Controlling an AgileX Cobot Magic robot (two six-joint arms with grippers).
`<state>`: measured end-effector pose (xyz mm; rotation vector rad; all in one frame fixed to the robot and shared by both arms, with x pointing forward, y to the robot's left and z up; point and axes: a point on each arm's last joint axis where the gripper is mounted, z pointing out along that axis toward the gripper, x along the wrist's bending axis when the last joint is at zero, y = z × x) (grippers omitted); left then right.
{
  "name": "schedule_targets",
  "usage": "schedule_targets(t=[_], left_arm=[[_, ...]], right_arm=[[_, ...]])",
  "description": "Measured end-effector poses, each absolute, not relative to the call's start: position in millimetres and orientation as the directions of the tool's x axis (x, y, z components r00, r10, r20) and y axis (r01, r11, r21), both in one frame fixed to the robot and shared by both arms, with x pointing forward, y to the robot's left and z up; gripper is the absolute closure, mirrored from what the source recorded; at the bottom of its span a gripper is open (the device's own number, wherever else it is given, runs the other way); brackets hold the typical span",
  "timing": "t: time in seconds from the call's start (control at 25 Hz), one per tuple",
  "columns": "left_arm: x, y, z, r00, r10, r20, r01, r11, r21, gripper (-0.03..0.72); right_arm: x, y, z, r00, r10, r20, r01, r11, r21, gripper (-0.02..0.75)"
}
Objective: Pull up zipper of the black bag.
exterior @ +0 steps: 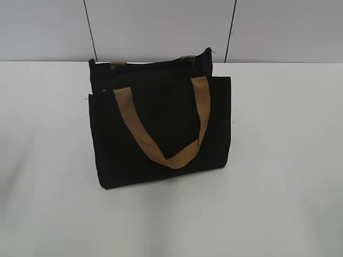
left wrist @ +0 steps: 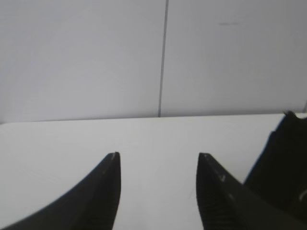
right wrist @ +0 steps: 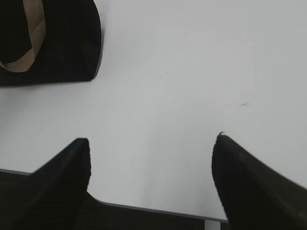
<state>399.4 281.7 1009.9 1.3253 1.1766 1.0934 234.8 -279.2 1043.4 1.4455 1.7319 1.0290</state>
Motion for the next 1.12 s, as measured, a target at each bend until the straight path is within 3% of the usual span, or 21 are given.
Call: schedule_targets(t=[0.24, 0.48, 0.6, 0.72, 0.84, 1.12], left_arm=[[424, 252, 971, 0.366, 0.93, 0.041, 0.178, -0.113, 0.977, 0.351], [446, 244, 936, 0.526, 0.848, -0.068, 0.258, -0.083, 0.963, 0.353], [466, 245, 925, 0.63, 0.767, -0.119, 0.291, -0.091, 0.952, 0.353], [481, 242, 914, 0.743, 0.661, -0.102, 0.287, -0.177, 0.942, 0.353], [494, 239, 905, 0.806, 0.585, -0.087, 0.272, -0.237, 0.933, 0.353], [528, 237, 889, 0.831, 0.551, -0.075, 0.247, -0.246, 0.937, 0.353]], right_arm=[[235, -279, 1043, -0.182, 0.983, 0.005, 0.473, 0.083, 0.877, 0.143], [235, -278, 1044, -0.19, 0.982, 0.019, 0.47, 0.074, 0.88, 0.143], [235, -278, 1044, -0.191, 0.981, 0.02, 0.468, 0.073, 0.881, 0.143], [235, -278, 1044, -0.192, 0.981, 0.021, 0.468, 0.072, 0.881, 0.143], [235, -278, 1044, -0.191, 0.981, 0.021, 0.466, 0.072, 0.882, 0.143], [235, -278, 1045, -0.191, 0.981, 0.021, 0.464, 0.071, 0.883, 0.143]])
